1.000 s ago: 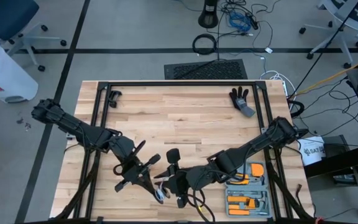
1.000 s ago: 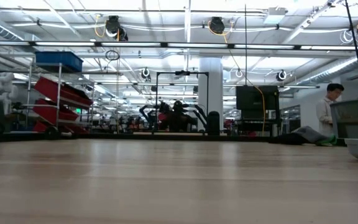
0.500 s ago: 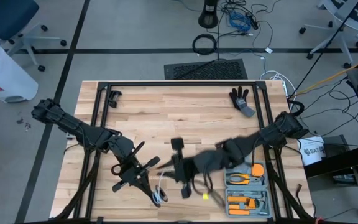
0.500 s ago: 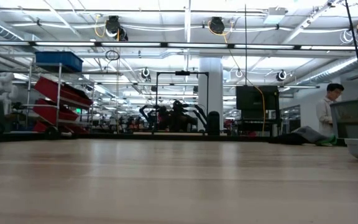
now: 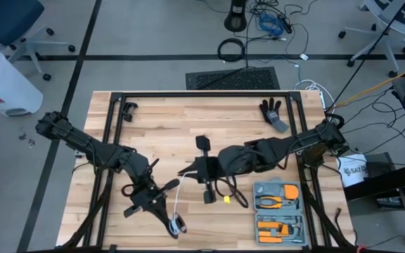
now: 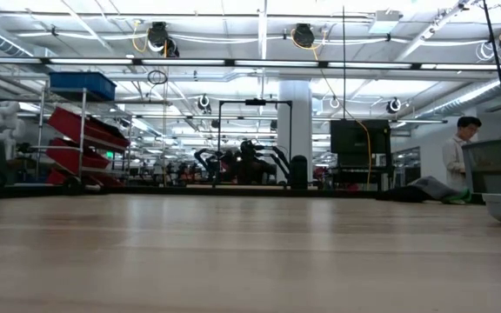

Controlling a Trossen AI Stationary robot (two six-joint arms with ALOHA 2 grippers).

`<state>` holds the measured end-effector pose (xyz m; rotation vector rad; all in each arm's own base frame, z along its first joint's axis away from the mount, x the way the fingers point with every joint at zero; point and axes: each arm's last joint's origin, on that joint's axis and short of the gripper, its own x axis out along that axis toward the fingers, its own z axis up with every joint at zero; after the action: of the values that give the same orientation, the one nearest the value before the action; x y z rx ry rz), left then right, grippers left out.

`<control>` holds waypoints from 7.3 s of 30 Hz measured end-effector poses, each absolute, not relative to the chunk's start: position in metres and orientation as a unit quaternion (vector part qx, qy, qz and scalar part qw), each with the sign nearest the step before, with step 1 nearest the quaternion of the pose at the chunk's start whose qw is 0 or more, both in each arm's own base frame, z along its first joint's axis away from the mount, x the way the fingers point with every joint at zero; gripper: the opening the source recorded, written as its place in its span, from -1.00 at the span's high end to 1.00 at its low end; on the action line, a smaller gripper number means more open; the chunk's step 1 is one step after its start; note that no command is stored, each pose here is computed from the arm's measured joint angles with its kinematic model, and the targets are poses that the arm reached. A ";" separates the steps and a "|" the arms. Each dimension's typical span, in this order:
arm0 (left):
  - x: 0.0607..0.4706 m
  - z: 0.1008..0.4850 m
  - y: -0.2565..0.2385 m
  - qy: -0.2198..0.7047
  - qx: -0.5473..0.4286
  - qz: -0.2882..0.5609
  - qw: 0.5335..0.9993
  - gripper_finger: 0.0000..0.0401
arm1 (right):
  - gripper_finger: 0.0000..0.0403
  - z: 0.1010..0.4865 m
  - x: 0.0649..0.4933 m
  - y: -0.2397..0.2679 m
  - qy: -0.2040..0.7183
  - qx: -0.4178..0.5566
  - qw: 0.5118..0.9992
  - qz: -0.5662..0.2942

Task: Coil cords
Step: Coil the white cable wire onto the spool

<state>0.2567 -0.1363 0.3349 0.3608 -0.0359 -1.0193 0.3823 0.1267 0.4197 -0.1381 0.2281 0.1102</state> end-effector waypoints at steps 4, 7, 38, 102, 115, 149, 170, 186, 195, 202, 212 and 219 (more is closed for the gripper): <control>0.255 0.337 -0.138 -0.032 0.168 -0.509 0.844 0.99 | 0.99 0.412 0.383 0.119 0.153 -0.040 0.987 0.041; 0.254 0.340 -0.141 -0.049 0.169 -0.513 0.840 0.99 | 1.00 0.407 0.385 0.115 0.171 -0.024 0.985 0.031; 0.264 0.388 -0.104 -0.226 0.122 -0.276 0.926 0.99 | 0.32 0.345 0.385 0.132 0.366 -0.028 0.930 -0.030; 0.260 0.387 -0.117 -0.219 0.121 -0.261 0.932 0.99 | 0.28 0.301 0.401 0.264 0.065 -0.063 0.943 -0.321; 0.260 0.387 -0.117 -0.219 0.120 -0.262 0.932 0.99 | 0.41 0.306 0.405 0.262 0.059 -0.066 0.948 -0.307; 0.259 0.387 -0.118 -0.217 0.111 -0.269 0.932 0.99 | 1.00 0.294 0.393 0.279 0.095 -0.042 0.967 -0.231; 0.262 0.373 -0.118 -0.122 0.091 -0.262 0.953 0.99 | 1.00 0.293 0.325 0.320 0.182 0.019 0.974 -0.137; 0.260 0.349 -0.125 0.032 -0.011 -0.288 0.957 0.99 | 1.00 0.340 0.294 0.310 0.206 0.031 0.976 -0.057; 0.258 0.343 -0.128 0.080 -0.050 -0.289 0.953 0.99 | 1.00 0.384 0.276 0.283 0.194 0.011 0.981 -0.022; 0.255 0.342 -0.135 0.082 -0.049 -0.302 0.949 0.99 | 1.00 0.404 0.261 0.271 0.189 -0.001 0.982 0.003; 0.253 0.341 -0.139 0.084 -0.048 -0.309 0.946 0.99 | 1.00 0.409 0.250 0.276 0.185 -0.007 0.982 0.027; 0.257 0.336 -0.142 0.096 -0.046 -0.314 0.944 0.99 | 1.00 0.411 0.257 0.270 0.165 -0.063 0.984 -0.005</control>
<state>0.2567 -0.1425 0.3358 -0.0937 0.1948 -0.6392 0.2573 0.2696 0.4112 -0.1260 0.3318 -0.0096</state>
